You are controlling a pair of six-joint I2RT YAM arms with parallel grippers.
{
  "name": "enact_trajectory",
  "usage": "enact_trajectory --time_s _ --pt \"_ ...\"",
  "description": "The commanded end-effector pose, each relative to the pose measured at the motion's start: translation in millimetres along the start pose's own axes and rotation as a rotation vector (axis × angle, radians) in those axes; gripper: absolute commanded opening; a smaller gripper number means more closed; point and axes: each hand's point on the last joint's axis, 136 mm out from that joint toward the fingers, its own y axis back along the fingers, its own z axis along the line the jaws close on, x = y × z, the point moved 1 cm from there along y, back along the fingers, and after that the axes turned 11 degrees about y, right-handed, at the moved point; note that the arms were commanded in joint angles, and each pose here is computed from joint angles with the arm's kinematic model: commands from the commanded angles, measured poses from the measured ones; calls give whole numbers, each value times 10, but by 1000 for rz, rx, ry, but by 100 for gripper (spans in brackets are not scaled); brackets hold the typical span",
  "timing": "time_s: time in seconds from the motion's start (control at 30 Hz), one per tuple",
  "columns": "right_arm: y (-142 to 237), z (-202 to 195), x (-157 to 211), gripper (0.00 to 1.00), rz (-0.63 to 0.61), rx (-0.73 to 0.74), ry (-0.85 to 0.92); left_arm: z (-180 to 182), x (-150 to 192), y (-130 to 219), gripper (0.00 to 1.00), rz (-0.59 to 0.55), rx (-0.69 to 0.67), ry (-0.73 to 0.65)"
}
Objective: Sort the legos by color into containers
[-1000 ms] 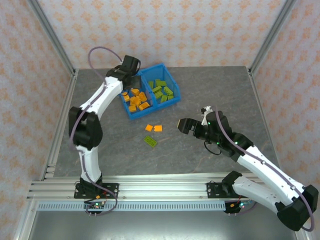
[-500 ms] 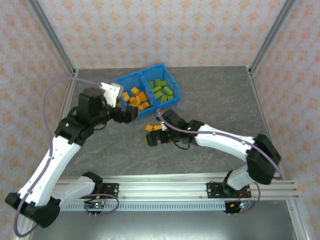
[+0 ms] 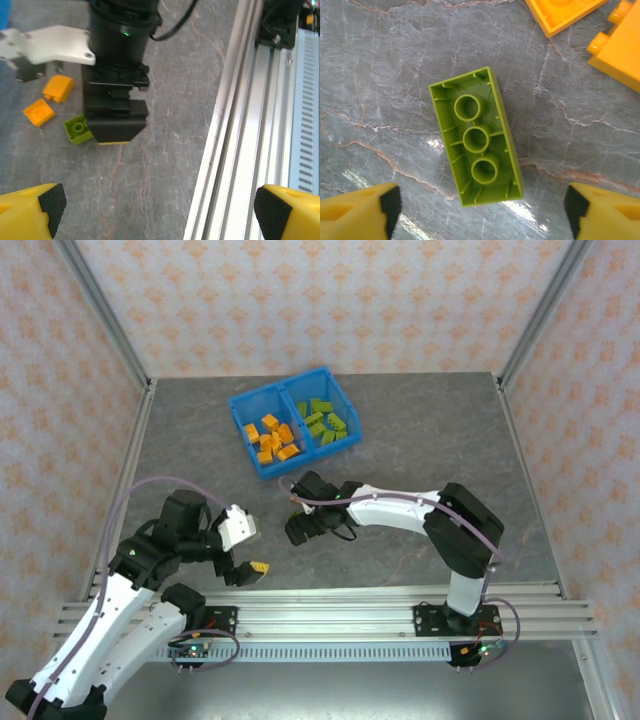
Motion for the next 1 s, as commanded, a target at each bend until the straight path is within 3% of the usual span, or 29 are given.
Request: enact_trajectory --time_s 0.0,0.2,0.47,0.7,0.9,0.97 --pt "-81 -16 -49 79 3 32 22 -29 36 -83 100 0 35 -106" --pt "-216 17 -123 46 3 19 -9 -25 75 -105 100 5 28 -136" --pt "62 41 -344 23 -111 17 -20 -11 100 -122 100 -42 2 -151" --pt "650 -53 -620 22 -271 39 -40 -66 -107 12 100 -115 -7 -190" --pt "1229 -491 -893 22 -438 96 -117 62 -624 187 100 -249 -85 -116" --pt "1374 -728 -995 23 -488 134 -147 133 -840 213 100 -348 -107 -80"
